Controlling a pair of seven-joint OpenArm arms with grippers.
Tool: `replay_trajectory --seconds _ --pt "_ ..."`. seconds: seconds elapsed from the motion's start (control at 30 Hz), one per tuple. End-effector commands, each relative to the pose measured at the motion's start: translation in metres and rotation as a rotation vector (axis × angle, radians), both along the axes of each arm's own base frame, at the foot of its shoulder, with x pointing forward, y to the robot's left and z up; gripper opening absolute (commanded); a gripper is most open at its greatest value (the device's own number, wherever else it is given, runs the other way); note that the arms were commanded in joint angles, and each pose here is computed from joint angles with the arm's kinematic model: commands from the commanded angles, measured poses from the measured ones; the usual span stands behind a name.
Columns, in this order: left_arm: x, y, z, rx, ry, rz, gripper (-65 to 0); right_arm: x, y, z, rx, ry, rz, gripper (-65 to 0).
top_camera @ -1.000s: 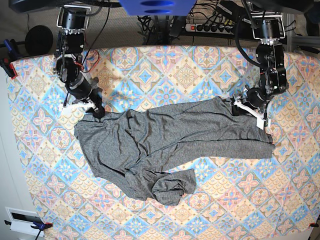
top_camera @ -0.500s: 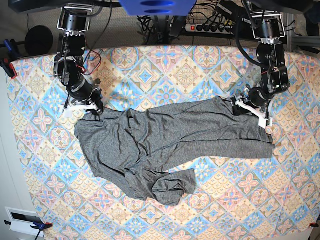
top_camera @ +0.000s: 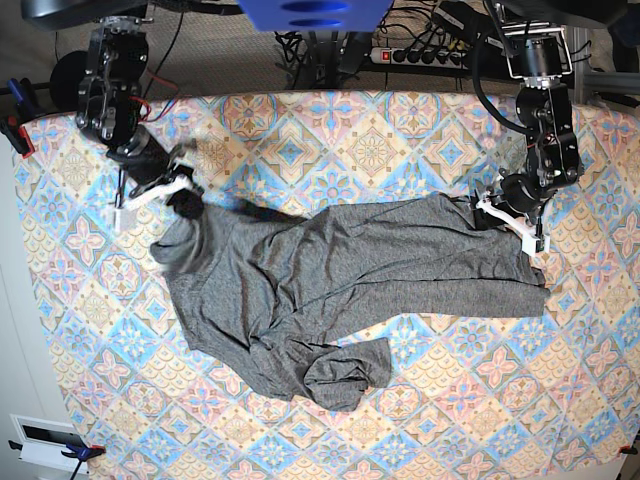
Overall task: Layout the t-shirt on the table in an organized manner, then fold the t-shirt properly
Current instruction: 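Pull the shirt edge with both grippers away from the hem, releasing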
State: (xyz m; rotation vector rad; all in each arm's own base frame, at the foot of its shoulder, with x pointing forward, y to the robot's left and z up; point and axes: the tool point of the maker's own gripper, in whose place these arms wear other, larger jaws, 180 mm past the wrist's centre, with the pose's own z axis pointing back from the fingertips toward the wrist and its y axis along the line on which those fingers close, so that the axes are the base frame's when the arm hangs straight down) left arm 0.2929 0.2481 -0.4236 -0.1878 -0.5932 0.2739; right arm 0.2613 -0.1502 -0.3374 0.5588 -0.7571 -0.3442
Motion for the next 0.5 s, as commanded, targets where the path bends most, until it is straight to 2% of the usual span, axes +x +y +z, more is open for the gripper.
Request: replay_trajectory --seconds 0.0,0.2,0.33,0.47 --pt "0.002 0.009 0.005 0.03 0.001 0.009 -35.3 0.008 0.002 0.018 -0.002 -0.064 0.015 -65.0" --pt "0.002 0.009 0.005 0.03 0.001 0.009 -35.3 -0.002 0.011 0.014 0.028 -0.013 0.061 -65.0" --pt "0.001 0.017 0.007 0.049 0.001 0.008 -35.3 -0.028 0.006 -0.006 0.024 0.064 0.047 -65.0" --pt "0.0 0.02 0.008 0.058 0.003 0.007 -35.3 -0.04 -0.021 -0.011 -0.005 0.09 -0.025 -65.0"
